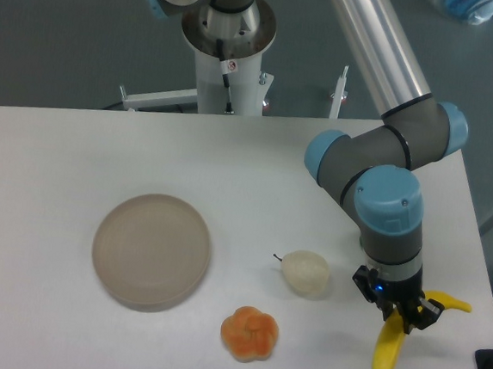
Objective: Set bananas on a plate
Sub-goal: 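Carry the grasped yellow banana with the gripper over to the beige plate, then lower the banana onto the plate and open the gripper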
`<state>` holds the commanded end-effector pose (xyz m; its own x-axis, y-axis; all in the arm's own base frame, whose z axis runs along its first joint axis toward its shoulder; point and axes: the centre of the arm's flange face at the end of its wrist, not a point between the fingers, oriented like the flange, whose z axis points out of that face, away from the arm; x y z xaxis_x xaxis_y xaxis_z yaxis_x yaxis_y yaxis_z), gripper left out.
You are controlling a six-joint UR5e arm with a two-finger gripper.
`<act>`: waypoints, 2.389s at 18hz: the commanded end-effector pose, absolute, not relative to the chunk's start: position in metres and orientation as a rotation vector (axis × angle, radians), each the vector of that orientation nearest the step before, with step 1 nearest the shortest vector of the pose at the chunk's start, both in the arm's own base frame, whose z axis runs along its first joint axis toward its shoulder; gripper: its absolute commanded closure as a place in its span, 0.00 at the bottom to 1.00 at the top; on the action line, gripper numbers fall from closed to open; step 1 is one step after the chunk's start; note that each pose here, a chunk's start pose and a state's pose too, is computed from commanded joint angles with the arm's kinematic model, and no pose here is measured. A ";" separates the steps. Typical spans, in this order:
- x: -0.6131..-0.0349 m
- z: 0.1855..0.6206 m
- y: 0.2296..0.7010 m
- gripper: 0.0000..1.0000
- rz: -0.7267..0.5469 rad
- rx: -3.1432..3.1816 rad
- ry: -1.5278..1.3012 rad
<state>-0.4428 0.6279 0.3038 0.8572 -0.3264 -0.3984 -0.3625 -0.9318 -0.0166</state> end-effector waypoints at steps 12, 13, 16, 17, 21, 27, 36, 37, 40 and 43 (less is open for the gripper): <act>-0.423 0.328 0.629 0.66 0.613 -2.900 0.546; -0.415 0.329 0.632 0.66 0.609 -2.899 0.534; -0.392 0.336 0.636 0.66 0.586 -2.899 0.391; -0.380 0.339 0.636 0.66 0.573 -2.900 0.353; -0.321 0.346 0.630 0.66 0.502 -2.922 0.263; -0.219 0.341 0.623 0.66 0.414 -2.933 0.184; -0.060 0.270 0.616 0.66 0.270 -3.031 0.227; -0.050 0.270 0.615 0.66 0.266 -3.031 0.244; -0.026 0.260 0.612 0.66 0.262 -3.043 0.310; -0.013 0.254 0.614 0.66 0.256 -3.043 0.370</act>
<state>-0.0131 0.6137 0.2538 0.9573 -0.2322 -0.1725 -0.2431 -0.9690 -0.0450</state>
